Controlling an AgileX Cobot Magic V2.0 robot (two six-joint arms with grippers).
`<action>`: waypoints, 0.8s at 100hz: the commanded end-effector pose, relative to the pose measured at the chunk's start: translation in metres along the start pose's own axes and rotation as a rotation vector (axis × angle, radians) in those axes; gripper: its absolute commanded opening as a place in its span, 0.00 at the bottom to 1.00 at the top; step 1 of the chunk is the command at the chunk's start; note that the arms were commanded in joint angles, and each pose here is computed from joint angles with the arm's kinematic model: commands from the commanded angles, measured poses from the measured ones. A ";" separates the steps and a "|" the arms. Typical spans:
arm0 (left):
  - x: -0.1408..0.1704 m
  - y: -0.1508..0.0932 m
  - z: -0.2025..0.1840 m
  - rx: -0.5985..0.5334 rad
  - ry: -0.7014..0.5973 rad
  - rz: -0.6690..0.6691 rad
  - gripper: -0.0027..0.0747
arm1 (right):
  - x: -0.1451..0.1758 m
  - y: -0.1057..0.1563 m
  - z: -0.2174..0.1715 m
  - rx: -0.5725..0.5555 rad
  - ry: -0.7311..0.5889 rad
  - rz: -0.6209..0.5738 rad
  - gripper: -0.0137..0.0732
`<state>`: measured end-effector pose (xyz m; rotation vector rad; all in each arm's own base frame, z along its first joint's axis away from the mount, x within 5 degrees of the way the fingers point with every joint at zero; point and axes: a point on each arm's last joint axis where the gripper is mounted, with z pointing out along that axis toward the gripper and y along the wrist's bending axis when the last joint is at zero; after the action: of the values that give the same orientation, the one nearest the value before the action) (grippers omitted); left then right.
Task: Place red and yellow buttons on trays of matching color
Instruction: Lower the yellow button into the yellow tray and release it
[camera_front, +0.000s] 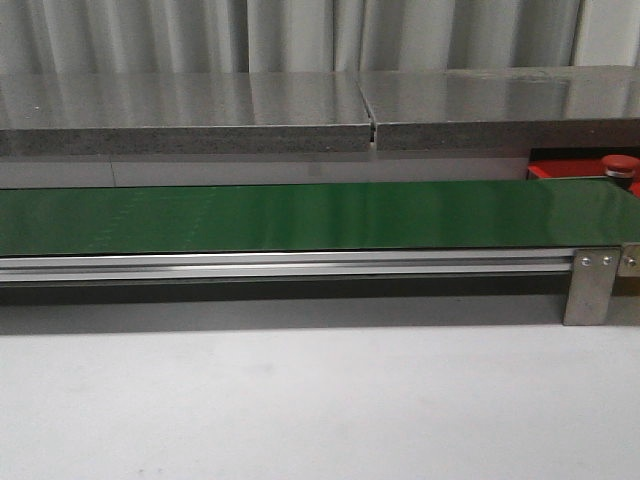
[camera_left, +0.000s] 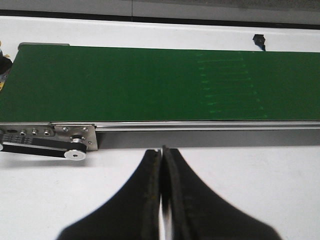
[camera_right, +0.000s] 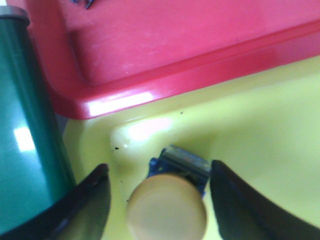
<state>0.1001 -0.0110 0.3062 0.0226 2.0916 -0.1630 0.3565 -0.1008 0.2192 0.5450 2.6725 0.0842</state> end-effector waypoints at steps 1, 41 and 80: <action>-0.013 -0.002 -0.004 0.009 -0.093 -0.009 0.01 | -0.011 0.002 -0.022 -0.013 -0.100 0.004 0.76; -0.013 -0.002 -0.004 0.009 -0.093 -0.009 0.01 | -0.009 0.015 -0.072 -0.015 -0.213 -0.181 0.68; -0.013 -0.002 -0.004 0.009 -0.093 -0.009 0.01 | 0.021 0.071 -0.156 -0.093 -0.410 -0.470 0.08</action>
<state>0.1001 -0.0110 0.3062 0.0226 2.0916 -0.1630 0.3156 -0.0354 0.3322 -0.0135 2.4278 0.0003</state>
